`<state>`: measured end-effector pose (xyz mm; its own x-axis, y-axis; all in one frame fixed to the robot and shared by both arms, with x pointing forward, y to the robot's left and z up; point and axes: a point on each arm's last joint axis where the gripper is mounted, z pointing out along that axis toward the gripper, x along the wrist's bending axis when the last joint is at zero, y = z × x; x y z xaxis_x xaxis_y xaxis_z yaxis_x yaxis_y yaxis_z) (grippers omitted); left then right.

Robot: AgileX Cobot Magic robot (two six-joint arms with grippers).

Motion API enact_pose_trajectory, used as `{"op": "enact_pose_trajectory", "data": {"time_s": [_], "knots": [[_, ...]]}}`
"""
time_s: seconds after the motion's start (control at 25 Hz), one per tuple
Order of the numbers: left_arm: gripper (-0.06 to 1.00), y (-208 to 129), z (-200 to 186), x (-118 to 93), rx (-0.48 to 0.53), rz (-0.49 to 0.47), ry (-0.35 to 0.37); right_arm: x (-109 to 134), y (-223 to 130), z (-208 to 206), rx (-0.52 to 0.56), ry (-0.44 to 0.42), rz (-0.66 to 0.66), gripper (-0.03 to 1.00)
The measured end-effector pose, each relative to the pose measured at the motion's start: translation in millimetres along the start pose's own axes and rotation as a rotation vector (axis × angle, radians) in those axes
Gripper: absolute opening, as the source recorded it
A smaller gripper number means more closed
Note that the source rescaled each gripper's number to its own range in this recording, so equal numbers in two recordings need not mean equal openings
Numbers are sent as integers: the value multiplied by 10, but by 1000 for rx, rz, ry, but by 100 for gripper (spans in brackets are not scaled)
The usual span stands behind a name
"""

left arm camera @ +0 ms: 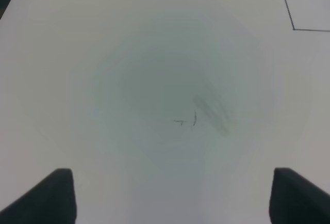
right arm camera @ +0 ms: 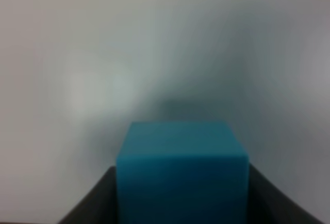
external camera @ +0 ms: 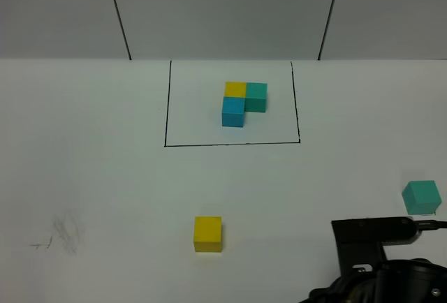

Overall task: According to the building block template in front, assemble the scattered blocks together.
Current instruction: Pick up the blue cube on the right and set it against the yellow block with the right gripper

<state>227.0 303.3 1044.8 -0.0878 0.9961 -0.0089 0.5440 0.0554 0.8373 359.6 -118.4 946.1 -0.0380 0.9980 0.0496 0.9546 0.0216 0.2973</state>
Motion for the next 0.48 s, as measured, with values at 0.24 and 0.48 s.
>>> {"op": "enact_pose_trajectory", "data": {"time_s": [0.24, 0.48], "knots": [[67, 0, 0, 0, 0, 1, 0, 396, 145, 29, 50, 47, 89, 22], [67, 0, 0, 0, 0, 1, 0, 764, 299, 114, 73, 81, 108, 22]]}}
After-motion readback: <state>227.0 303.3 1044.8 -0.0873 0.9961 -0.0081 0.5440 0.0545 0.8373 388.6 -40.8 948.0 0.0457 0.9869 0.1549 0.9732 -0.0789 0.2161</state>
